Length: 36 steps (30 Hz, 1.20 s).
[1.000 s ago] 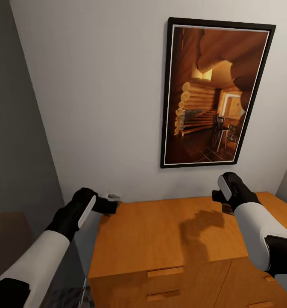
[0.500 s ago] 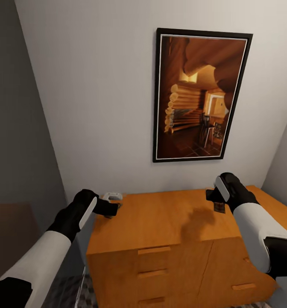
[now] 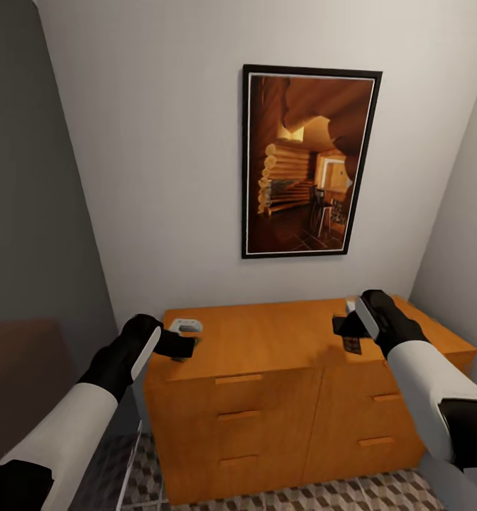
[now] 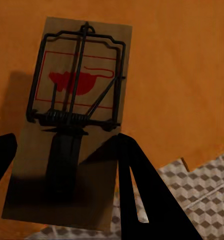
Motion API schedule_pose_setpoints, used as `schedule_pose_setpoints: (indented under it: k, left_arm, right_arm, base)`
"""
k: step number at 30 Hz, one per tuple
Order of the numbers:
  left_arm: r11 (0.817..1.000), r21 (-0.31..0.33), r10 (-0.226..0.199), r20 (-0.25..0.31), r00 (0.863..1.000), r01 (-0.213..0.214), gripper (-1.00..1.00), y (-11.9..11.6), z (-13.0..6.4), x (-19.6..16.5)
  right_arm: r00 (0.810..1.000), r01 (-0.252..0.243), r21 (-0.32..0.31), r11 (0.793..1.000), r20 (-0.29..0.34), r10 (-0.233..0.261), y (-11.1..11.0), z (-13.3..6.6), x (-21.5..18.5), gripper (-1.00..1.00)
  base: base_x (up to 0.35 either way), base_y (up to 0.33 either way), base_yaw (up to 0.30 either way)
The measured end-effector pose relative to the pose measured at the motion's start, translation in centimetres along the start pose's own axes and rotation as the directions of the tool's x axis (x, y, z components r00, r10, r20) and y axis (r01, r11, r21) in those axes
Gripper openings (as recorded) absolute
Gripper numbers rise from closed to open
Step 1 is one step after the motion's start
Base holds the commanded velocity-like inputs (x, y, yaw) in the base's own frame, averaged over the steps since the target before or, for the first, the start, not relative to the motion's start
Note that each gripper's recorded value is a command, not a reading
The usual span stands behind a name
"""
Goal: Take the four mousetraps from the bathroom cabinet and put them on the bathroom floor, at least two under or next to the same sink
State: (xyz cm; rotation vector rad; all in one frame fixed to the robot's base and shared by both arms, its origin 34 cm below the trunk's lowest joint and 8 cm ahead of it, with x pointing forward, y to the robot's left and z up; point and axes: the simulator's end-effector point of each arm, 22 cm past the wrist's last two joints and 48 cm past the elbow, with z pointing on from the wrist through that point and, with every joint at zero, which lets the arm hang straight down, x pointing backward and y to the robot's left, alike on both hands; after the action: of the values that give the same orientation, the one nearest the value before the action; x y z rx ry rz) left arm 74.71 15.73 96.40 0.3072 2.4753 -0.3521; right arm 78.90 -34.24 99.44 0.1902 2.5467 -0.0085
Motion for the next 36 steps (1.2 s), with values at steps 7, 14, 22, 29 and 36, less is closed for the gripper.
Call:
schedule_pose_setpoints:
  k: [7,14,22,29,36]
  left_arm:
    - [0.996,-0.090,0.000,0.000,1.000,0.000,-1.00,1.8,0.0,0.0]
    - [0.995,-0.096,-0.001,-0.001,1.000,0.001,-1.00,1.9,0.0,0.1]
    - [0.995,-0.097,-0.004,-0.003,1.000,0.004,-1.00,2.1,0.0,0.2]
    - [0.995,-0.099,-0.007,-0.007,1.000,0.006,-1.00,2.2,0.1,0.3]
    - [0.994,-0.106,-0.017,-0.014,1.000,0.015,-1.00,2.8,1.1,1.2]
  right_arm:
    - [0.997,0.068,0.001,0.998,0.024,-0.068,0.9,0.8,0.3,-1.00]
    - [0.997,0.072,0.004,0.997,0.021,-0.072,0.8,1.0,0.5,-1.00]
    - [0.997,0.073,0.009,0.997,0.019,-0.073,0.7,1.0,0.6,-1.00]
    - [0.997,0.075,0.007,0.997,0.017,-0.075,0.9,1.0,0.7,-1.00]
    - [0.997,0.068,0.009,0.998,-0.023,-0.068,0.8,3.4,3.3,-1.00]
  base:
    - [-0.305,-0.127,0.000]
    - [-0.305,-0.126,0.000]
    - [-0.305,-0.126,0.000]
    - [-0.305,-0.126,0.000]
    - [-0.305,-0.126,0.000]
